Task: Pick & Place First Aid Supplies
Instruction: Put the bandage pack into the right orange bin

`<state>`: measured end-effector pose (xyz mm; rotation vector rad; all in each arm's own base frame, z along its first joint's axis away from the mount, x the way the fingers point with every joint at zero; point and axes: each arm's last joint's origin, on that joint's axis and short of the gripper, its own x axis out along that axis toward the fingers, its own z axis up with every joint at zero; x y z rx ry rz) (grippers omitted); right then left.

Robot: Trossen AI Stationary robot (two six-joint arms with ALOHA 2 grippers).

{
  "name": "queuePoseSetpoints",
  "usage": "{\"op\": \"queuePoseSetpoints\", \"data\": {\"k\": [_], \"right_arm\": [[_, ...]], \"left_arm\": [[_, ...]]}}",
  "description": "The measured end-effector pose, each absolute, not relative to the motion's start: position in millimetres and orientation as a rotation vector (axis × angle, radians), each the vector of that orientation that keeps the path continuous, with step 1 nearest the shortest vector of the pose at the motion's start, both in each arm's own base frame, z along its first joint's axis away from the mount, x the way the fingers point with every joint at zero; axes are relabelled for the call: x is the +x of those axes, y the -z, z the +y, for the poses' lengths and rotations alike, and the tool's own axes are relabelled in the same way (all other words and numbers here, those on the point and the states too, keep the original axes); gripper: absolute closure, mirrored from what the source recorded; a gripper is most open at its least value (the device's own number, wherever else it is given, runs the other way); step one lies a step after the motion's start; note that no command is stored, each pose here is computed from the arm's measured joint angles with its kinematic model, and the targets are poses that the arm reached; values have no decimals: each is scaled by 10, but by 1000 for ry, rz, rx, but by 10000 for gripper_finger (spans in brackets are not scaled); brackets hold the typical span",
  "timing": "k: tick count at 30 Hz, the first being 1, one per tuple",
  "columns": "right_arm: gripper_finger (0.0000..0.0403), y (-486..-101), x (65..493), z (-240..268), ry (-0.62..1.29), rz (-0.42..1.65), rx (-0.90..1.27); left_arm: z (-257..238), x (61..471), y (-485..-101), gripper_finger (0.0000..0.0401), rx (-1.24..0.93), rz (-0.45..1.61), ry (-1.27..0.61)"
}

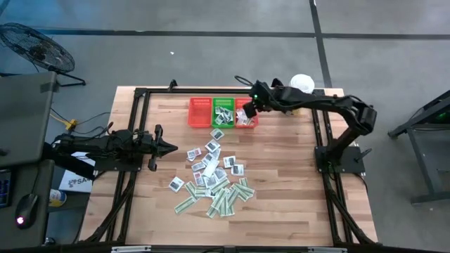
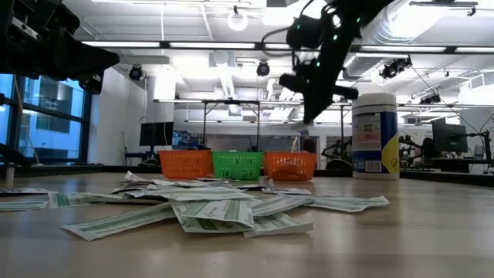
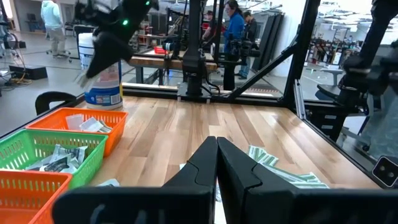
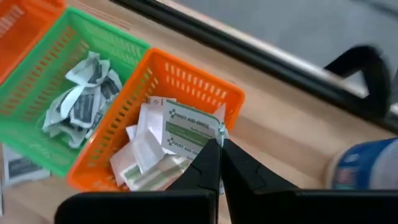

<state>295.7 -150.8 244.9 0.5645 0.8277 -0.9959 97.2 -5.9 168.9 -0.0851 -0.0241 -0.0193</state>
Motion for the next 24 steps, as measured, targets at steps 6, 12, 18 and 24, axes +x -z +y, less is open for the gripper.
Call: {"op": "queuePoseSetpoints", "data": {"k": [6, 12, 18, 24], "right_arm": [[403, -2135, 3139, -1690, 937, 814, 691], [403, -1917, 3217, -1826, 959, 852, 705], [399, -1839, 3273, -1880, 943, 868, 696], [365, -1822, 3268, -1899, 929, 872, 712]], "left_arm": [[-60, 972, -1688, 400, -85, -23, 20], [-60, 972, -1688, 400, -85, -24, 20], [-59, 972, -1689, 400, -85, -24, 20], [-59, 972, -1688, 400, -85, -24, 20]]}}
